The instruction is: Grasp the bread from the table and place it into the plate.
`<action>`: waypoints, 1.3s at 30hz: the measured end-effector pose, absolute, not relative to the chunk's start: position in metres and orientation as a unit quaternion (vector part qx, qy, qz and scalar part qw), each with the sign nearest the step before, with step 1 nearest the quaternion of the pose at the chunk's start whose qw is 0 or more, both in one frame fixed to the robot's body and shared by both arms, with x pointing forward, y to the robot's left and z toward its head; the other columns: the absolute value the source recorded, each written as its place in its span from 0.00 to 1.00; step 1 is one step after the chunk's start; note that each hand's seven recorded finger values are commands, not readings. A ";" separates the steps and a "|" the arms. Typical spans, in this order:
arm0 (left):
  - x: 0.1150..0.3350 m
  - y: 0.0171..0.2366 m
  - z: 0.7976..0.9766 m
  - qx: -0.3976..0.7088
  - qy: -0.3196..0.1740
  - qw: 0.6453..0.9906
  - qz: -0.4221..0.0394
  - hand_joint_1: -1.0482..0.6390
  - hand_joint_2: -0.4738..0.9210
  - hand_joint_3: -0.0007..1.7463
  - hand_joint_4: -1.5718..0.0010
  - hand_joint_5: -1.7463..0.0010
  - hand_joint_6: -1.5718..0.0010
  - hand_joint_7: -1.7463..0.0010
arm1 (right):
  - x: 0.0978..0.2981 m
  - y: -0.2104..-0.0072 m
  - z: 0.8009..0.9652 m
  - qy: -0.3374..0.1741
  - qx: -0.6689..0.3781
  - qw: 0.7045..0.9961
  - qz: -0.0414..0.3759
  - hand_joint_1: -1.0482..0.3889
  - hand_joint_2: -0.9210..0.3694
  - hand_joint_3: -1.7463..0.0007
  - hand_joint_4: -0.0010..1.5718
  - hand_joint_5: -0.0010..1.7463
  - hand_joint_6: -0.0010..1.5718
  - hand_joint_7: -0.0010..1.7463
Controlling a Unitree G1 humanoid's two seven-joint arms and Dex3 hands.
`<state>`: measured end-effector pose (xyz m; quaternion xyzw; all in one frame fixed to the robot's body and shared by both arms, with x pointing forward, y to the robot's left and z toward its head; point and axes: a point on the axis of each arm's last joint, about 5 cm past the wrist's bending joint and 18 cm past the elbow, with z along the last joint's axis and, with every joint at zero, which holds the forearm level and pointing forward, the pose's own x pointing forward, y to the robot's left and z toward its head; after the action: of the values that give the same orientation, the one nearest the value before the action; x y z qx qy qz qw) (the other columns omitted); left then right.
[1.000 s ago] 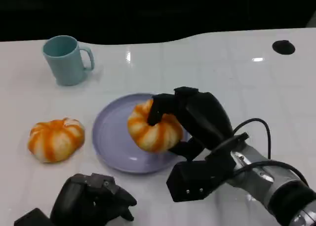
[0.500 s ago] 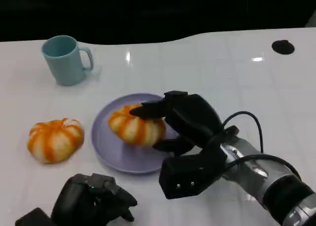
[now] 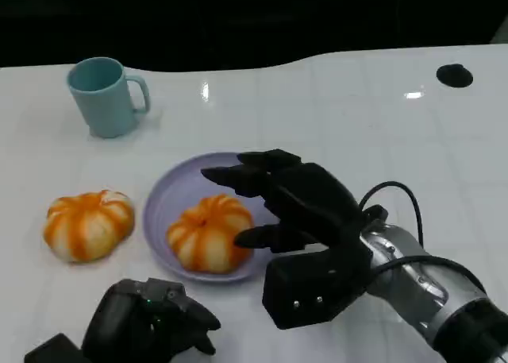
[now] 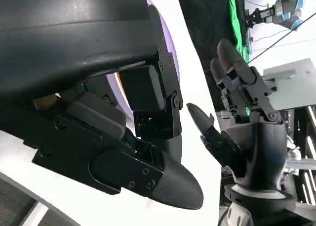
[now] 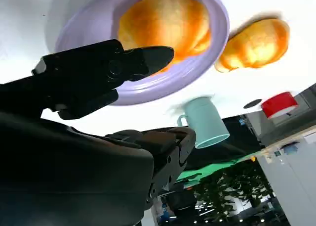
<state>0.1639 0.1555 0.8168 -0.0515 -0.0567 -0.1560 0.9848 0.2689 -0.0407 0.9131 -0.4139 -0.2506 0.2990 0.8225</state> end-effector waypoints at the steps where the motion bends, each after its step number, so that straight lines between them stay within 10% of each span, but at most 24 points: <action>1: 0.164 0.155 0.817 -0.052 -0.057 0.985 -0.156 0.00 0.98 0.00 0.21 0.47 0.12 0.71 | 0.268 -0.042 0.914 -0.251 -0.412 0.824 0.299 0.37 0.00 0.93 0.05 0.13 0.20 0.00; 10: 0.164 0.155 0.817 -0.051 -0.057 0.985 -0.156 0.00 0.99 0.00 0.21 0.46 0.12 0.71 | 0.257 -0.066 0.914 -0.271 -0.377 0.841 0.279 0.42 0.00 0.96 0.07 0.32 0.26 0.02; 22: 0.165 0.155 0.817 -0.052 -0.056 0.985 -0.157 0.00 0.99 0.00 0.21 0.46 0.12 0.70 | 0.230 -0.102 0.901 -0.266 -0.222 0.908 0.238 0.65 0.00 0.97 0.33 0.44 0.45 0.09; 27: 0.165 0.155 0.817 -0.052 -0.056 0.985 -0.157 0.00 0.99 0.00 0.21 0.46 0.13 0.70 | 0.220 -0.118 0.896 -0.236 -0.142 0.935 0.225 0.72 0.32 0.41 0.46 0.64 0.54 0.35; 30: 0.165 0.155 0.817 -0.052 -0.056 0.985 -0.157 0.00 0.98 0.00 0.21 0.46 0.13 0.70 | 0.214 -0.127 0.894 -0.218 -0.104 0.944 0.227 0.69 0.25 0.45 0.49 0.76 0.50 0.59; 39: 0.166 0.155 0.817 -0.052 -0.057 0.985 -0.157 0.00 0.98 0.00 0.21 0.46 0.13 0.69 | 0.197 -0.157 0.893 -0.176 -0.095 0.952 0.231 0.63 0.35 0.33 0.56 1.00 0.52 0.79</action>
<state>0.1658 0.1548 0.8174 -0.0521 -0.0565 -0.1574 0.9845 0.1974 -0.1565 0.8931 -0.0948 -0.1757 0.2307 0.9523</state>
